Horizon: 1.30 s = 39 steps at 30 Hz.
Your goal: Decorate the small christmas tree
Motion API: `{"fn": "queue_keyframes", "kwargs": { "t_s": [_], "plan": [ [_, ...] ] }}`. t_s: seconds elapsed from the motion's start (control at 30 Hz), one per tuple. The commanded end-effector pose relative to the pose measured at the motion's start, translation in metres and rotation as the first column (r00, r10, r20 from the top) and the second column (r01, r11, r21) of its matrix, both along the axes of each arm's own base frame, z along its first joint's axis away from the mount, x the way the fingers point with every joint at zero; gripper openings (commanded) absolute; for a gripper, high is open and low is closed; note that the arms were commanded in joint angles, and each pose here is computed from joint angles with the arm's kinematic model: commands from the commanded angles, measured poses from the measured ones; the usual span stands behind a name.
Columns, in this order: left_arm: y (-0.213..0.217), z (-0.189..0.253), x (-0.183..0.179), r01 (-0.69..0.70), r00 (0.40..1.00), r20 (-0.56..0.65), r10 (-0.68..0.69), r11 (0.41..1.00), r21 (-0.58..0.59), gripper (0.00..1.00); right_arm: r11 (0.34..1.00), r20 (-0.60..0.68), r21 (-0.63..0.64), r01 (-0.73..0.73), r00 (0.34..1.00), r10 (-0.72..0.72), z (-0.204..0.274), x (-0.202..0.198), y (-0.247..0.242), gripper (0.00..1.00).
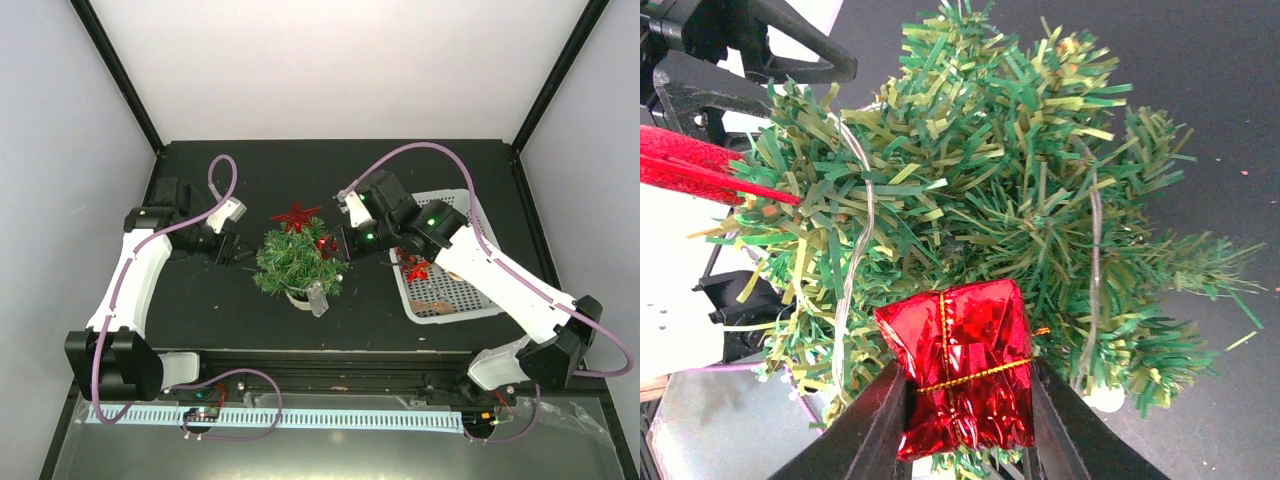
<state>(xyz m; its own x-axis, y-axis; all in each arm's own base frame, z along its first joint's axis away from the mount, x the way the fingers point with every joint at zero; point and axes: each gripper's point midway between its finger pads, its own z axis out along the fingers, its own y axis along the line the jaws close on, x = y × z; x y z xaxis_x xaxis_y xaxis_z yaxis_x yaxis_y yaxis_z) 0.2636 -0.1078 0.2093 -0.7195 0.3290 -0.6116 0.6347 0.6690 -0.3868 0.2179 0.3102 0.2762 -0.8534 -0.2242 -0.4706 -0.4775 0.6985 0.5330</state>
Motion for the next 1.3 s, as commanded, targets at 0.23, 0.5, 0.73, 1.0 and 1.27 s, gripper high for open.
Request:
{"fn": "queue_keyframes", "kwargs": {
  "t_s": [0.23, 0.5, 0.73, 1.0, 1.27],
  "plan": [
    [-0.001, 0.001, 0.001, -0.003, 1.000, 0.010, 0.003, 1.000, -0.019, 0.62, 0.999, -0.040, -0.021, -0.024, 0.999, 0.024, -0.025, -0.007, 0.012, 0.29],
    [-0.002, -0.001, 0.001, -0.004, 1.000, 0.004, 0.004, 1.000, -0.026, 0.61, 1.000, -0.041, -0.019, -0.020, 0.999, 0.019, -0.027, -0.005, 0.016, 0.29],
    [-0.003, 0.000, 0.004, -0.006, 1.000, 0.006, 0.006, 0.999, -0.035, 0.62, 1.000, -0.027, -0.018, -0.021, 0.999, 0.021, -0.020, -0.002, 0.017, 0.41],
    [-0.003, -0.003, 0.005, -0.009, 1.000, -0.002, 0.009, 0.999, -0.039, 0.62, 1.000, 0.019, -0.027, 0.006, 1.000, -0.005, -0.004, 0.001, 0.008, 0.50],
    [-0.003, -0.004, 0.005, -0.009, 1.000, -0.002, 0.009, 0.999, -0.040, 0.61, 0.998, 0.035, -0.056, 0.008, 0.999, -0.006, 0.000, -0.003, -0.003, 0.52]
  ]
}}
